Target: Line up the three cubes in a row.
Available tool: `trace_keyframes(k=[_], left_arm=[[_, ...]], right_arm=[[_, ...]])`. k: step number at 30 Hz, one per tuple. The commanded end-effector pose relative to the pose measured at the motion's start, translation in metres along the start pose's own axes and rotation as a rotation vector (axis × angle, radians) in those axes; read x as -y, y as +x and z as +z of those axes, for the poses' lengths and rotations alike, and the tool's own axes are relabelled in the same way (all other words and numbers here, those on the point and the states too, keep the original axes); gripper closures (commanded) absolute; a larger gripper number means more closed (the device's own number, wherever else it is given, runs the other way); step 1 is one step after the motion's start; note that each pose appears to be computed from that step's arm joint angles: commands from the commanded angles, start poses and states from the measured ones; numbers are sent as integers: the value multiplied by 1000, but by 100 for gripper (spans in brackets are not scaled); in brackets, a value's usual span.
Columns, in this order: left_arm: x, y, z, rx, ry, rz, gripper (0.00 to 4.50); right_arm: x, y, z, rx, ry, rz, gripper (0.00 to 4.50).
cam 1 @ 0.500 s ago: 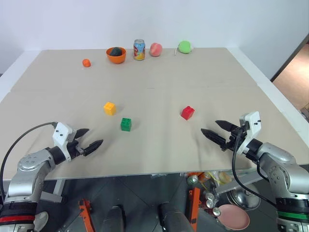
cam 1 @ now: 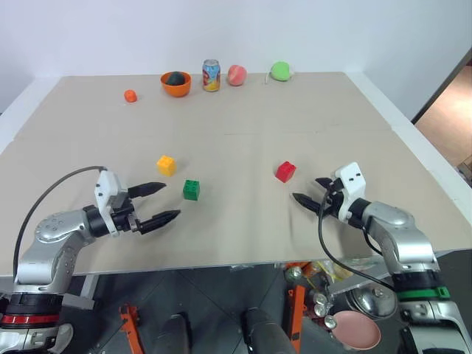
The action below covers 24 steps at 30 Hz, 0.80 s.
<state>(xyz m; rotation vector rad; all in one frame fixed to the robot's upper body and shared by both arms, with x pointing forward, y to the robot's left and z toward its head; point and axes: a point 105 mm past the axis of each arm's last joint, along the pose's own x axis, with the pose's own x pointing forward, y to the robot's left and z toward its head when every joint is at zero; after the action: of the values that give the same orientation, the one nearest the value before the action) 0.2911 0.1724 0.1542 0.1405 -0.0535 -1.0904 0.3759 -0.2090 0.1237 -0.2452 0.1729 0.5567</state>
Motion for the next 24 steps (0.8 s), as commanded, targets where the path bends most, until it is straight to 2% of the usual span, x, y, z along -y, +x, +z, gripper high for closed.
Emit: trace_keyframes(k=[1,6,15,18,24], left_arm=[[12,9,11,-6,64,-96,6],[25,19,11,-6,75,-154,6],[32,16,5,-14,77,-143,6],[32,14,5,-16,79,-127,0],[28,8,7,-12,83,-105,0]], right_arm=[[8,16,12,34,-45,-22,0],[5,37,16,47,-45,11,0],[-1,52,15,45,-59,50,0],[0,54,15,43,-65,56,81],[1,51,14,41,-74,82,297]])
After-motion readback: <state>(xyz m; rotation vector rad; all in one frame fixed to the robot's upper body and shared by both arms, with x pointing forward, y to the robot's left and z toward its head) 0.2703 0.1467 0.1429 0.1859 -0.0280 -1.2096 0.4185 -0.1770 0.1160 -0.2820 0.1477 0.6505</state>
